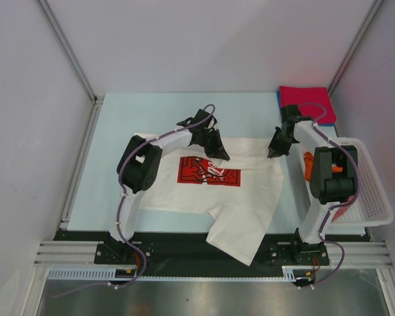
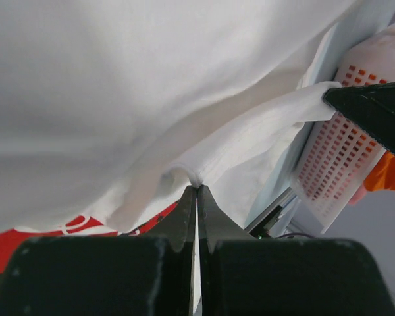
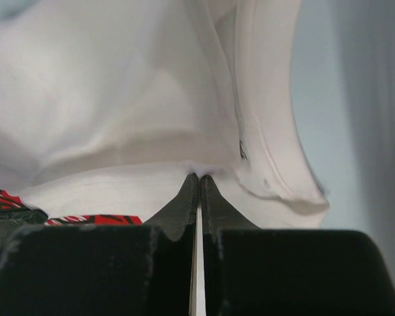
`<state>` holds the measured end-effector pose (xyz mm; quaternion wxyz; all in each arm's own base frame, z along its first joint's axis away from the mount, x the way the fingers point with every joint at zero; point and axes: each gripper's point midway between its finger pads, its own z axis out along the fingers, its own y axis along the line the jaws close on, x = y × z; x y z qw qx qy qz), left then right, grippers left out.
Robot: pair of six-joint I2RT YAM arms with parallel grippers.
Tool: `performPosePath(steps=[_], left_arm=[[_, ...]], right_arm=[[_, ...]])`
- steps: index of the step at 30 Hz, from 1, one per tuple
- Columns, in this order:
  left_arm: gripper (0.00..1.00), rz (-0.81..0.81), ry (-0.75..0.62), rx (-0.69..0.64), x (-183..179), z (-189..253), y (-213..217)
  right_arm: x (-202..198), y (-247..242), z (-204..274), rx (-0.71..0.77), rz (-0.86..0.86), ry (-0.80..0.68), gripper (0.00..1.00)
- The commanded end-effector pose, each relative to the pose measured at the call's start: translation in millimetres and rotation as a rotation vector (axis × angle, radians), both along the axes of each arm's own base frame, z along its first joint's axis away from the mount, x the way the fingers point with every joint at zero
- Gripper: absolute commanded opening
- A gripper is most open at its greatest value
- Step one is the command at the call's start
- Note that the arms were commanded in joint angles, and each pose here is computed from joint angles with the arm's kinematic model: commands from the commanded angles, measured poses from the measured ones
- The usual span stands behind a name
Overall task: Fold and stack the t-shirts
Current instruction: Fold the tshirt
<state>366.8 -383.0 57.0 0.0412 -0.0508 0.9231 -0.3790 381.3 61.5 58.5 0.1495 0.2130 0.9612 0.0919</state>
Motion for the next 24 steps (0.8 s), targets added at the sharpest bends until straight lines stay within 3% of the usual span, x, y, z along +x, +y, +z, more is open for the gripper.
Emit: performPosePath(steps=[1,17,24], left_arm=[[0.00,0.046,-0.014,-0.059,27,22,-3],[0.00,0.138,-0.002,-0.074,65,19,8],[0.00,0.151,-0.004,-0.068,73,14,7]], right_arm=[[24,-1,7,0.001,0.015,-0.029,0.00],[75,1,10,0.028,0.023,-0.067,0.00],[92,0,10,0.028,0.031,-0.086,0.05]])
